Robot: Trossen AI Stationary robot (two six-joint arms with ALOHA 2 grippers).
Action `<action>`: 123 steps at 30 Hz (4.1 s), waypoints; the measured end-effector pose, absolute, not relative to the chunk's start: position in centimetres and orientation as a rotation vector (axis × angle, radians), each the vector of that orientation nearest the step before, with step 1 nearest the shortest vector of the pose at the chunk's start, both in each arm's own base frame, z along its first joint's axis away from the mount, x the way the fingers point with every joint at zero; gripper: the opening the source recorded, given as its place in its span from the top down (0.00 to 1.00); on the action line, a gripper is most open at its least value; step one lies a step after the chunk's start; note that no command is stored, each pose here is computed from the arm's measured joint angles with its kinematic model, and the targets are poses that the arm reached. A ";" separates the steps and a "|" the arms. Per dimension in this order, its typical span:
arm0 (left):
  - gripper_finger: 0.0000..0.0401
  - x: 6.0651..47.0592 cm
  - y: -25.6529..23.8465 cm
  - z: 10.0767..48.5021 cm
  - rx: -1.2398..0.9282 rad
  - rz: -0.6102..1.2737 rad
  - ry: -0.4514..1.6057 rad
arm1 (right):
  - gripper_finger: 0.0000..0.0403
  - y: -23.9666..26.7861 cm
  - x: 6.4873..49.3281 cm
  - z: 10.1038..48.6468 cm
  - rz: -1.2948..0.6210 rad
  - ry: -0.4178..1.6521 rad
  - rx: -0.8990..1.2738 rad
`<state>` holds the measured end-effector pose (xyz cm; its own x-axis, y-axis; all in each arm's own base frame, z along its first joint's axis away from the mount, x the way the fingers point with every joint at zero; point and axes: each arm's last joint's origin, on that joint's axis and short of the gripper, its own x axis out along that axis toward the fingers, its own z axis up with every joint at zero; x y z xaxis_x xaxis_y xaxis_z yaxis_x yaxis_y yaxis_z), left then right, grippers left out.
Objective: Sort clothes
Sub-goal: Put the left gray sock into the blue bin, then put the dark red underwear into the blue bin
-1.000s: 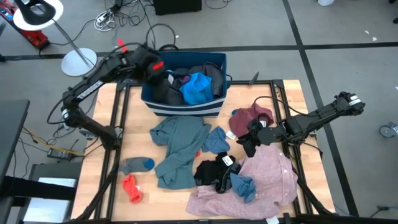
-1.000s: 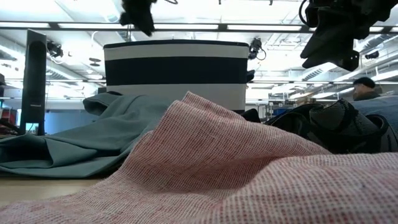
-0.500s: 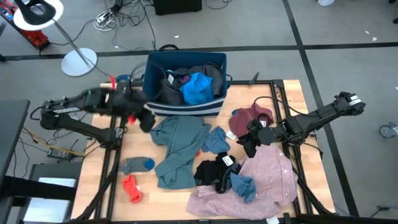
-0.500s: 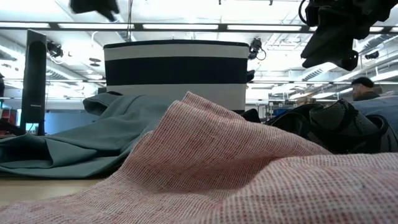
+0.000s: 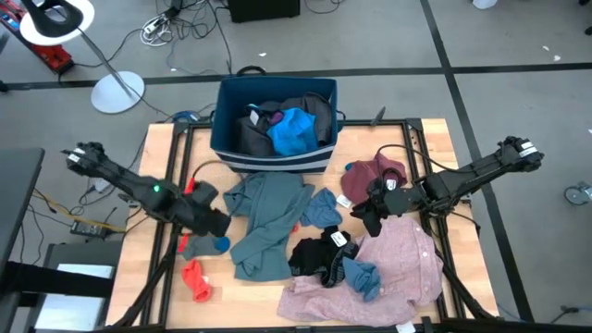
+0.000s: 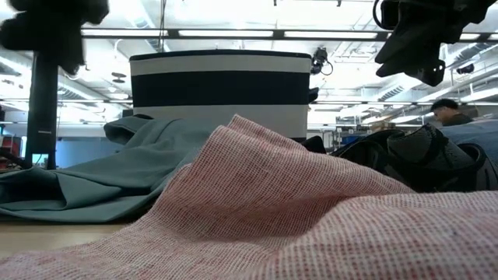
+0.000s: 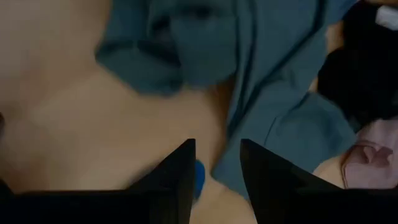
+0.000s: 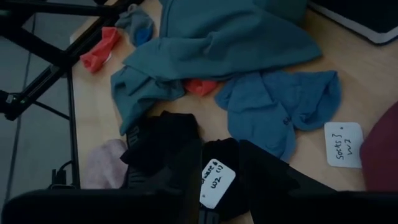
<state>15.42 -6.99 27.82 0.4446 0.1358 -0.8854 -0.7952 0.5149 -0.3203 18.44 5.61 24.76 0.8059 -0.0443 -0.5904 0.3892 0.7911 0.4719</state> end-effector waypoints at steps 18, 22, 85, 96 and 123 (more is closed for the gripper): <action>0.67 13.1 -9.3 17.8 -1.102 0.868 1.074 | 0.74 5.8 18.6 25.0 -0.220 0.577 0.629; 0.67 12.9 -9.4 16.7 -1.085 0.888 1.181 | 0.74 5.8 18.6 25.0 -0.218 0.577 0.630; 1.00 17.9 -3.6 41.8 -0.622 0.767 0.655 | 0.74 5.8 18.7 25.2 -0.192 0.560 0.586; 1.00 19.0 3.9 44.8 -0.465 0.772 0.569 | 0.74 5.7 18.8 25.2 -0.208 0.553 0.622; 0.79 22.4 18.6 41.4 -0.244 0.632 0.686 | 0.74 3.4 19.6 25.6 -0.348 0.445 0.774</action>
